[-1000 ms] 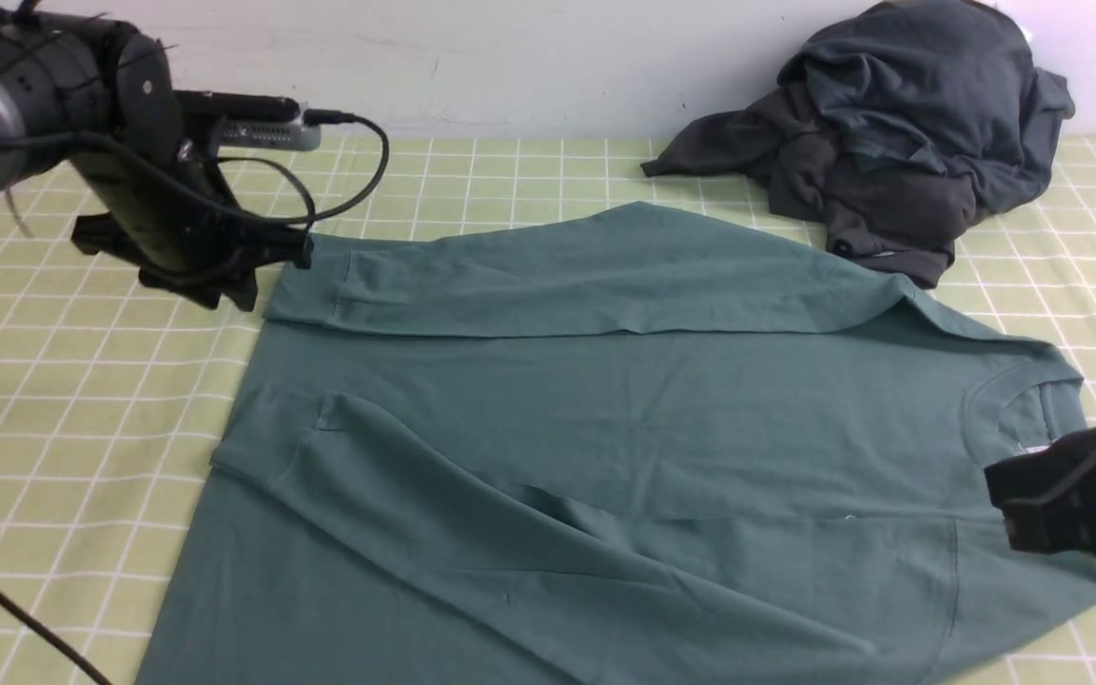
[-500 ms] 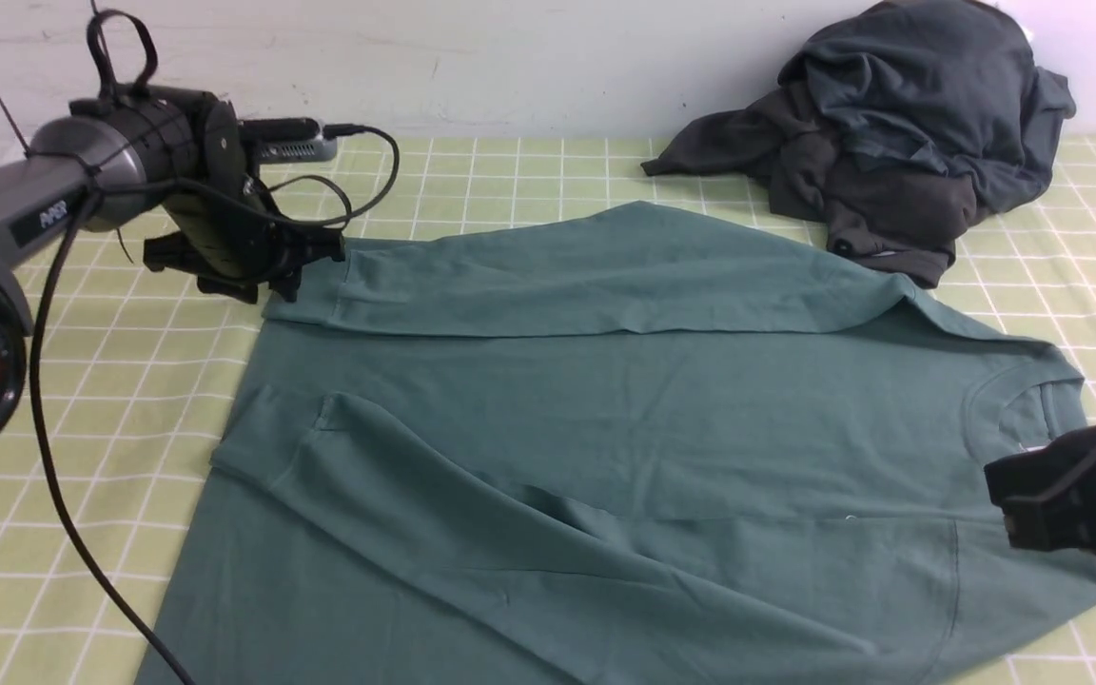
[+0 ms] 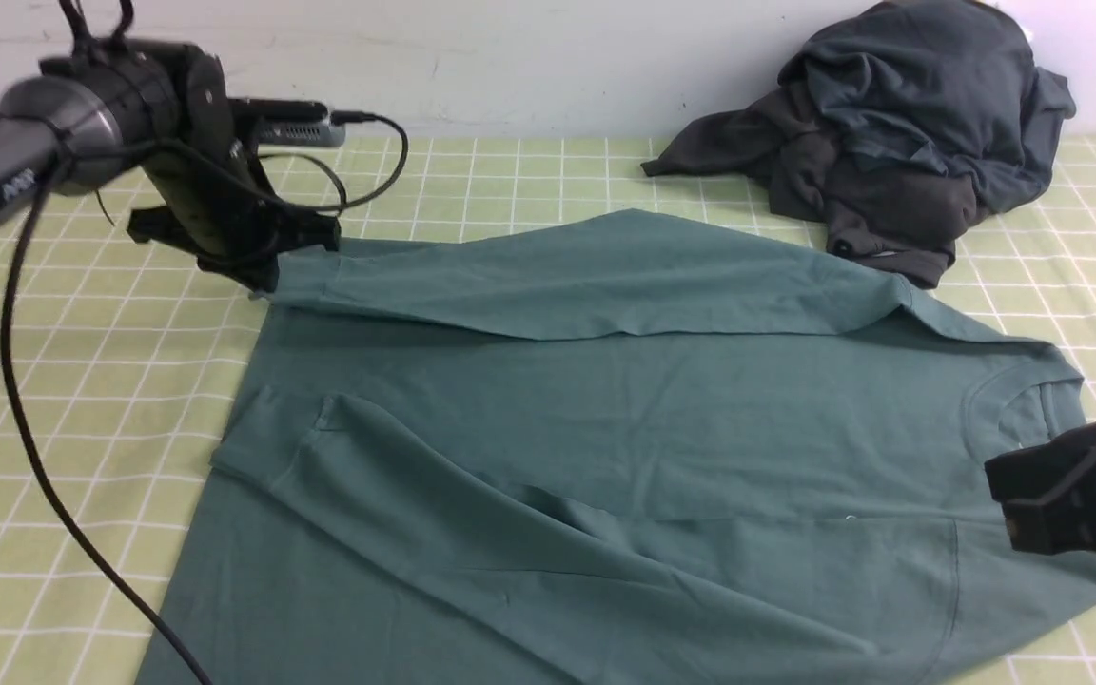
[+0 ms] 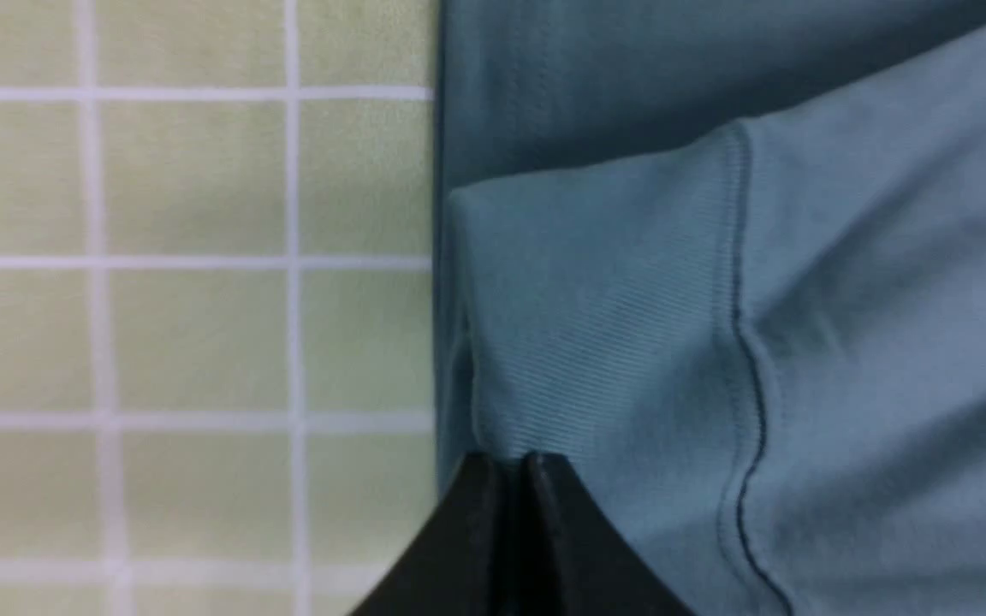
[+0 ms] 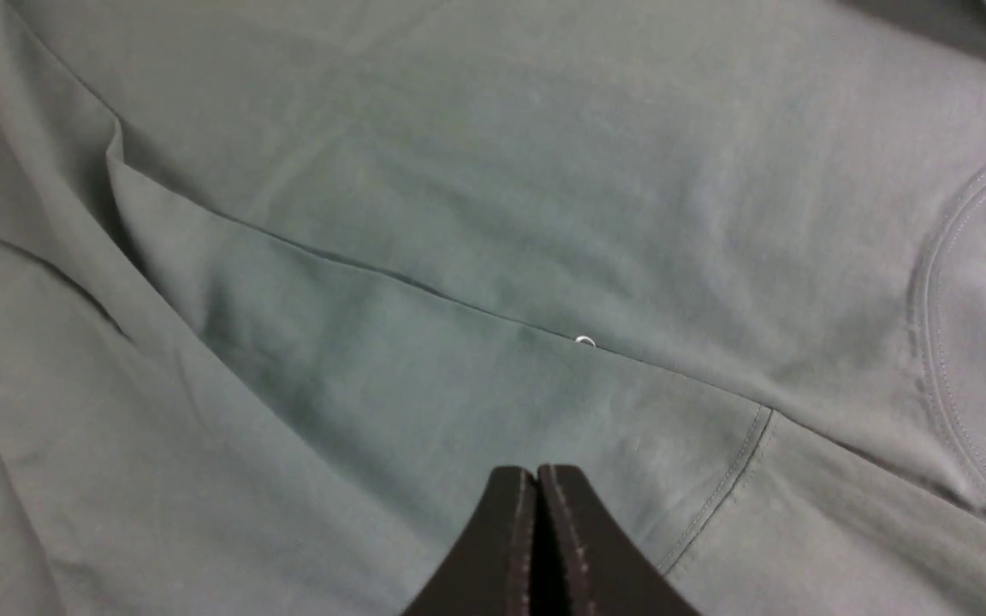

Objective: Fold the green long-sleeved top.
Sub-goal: Use the left arm to drag and drop the cuff onto the cuff closest to the left arm, then use both arms simultaneously to clamp the lower edge of the clothing fabric

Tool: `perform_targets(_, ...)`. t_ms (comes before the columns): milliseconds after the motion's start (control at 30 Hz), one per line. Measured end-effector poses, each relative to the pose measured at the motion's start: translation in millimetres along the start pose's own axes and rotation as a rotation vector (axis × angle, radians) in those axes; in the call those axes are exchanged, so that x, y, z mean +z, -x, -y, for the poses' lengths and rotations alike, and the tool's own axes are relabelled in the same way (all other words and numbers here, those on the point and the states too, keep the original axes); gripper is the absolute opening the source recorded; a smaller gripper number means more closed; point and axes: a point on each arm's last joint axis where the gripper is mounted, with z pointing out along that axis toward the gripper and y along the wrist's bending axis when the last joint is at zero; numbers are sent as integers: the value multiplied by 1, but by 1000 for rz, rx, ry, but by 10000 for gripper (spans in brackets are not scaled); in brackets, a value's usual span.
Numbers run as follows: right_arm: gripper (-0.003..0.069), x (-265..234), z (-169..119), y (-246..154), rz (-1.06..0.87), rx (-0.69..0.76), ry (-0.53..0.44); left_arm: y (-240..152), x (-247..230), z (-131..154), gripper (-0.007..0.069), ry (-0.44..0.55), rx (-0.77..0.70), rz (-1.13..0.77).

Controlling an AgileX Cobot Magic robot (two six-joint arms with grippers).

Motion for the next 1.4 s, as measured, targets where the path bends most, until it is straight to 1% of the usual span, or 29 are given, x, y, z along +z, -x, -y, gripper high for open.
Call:
perform_targets(33,-10,0,0,0,0,0,0,1,-8,0,6,0,10,6)
perform_targets(100,-10,0,0,0,0,1,0,-5,-55,0,6,1,63,-30)
perform_targets(133,-10,0,0,0,0,1,0,-6,-58,0,6,1,66,-33)
perform_targets(200,-10,0,0,0,0,0,0,-12,-89,-1,6,-6,97,-46)
perform_targets(267,-10,0,0,0,-1,-1,1,-20,-97,0,6,-18,110,-57)
perform_targets(300,-10,0,0,0,-1,-1,1,-21,-98,0,6,-18,110,-57)
perform_targets(333,-10,0,0,0,-1,-1,1,-35,-93,1,6,-31,110,-112)
perform_targets(367,-10,0,0,0,-1,-1,1,-39,-89,1,6,-34,110,-131)
perform_targets(467,-10,0,0,0,-4,2,5,-78,-66,3,6,-50,110,-288)
perform_targets(500,-10,0,-1,0,-4,4,6,-80,-66,3,6,-50,110,-296)
perform_targets(600,-10,0,-2,0,-4,24,21,-108,-47,2,15,-45,117,-413)
perform_targets(700,-10,0,-2,0,-4,27,27,-121,-39,3,50,-47,119,-462)
perform_targets(833,-10,0,-3,-1,-7,27,33,-126,-44,15,167,-65,158,-455)
perform_targets(933,-10,0,-3,-1,-16,18,37,-135,-65,38,272,-92,242,-413)
perform_targets(967,-10,0,-4,-2,-17,17,41,-145,-71,49,305,-106,286,-415)
perform_targets(1000,-10,0,-4,-2,-17,18,42,-146,-74,51,318,-110,295,-409)
perform_targets(1067,-10,0,-4,-1,-16,23,49,-180,-87,75,394,-147,437,-430)
perform_targets(1100,-10,0,-4,-1,-16,23,49,-180,-89,75,405,-148,451,-432)
perform_targets(1133,-10,0,-5,-2,-19,25,53,-207,-95,85,437,-169,580,-463)
perform_targets(1167,-10,0,-5,-2,-21,25,53,-210,-95,86,441,-170,596,-467)
perform_targets(1200,-10,0,-5,-2,-23,27,56,-231,-97,89,463,-179,704,-489)
perform_targets(1300,-10,0,-6,-2,-28,39,68,-264,-92,87,479,-159,925,-470)
perform_targets(1400,-10,0,-7,-2,-29,39,81,-285,-77,78,482,-110,1073,-446)
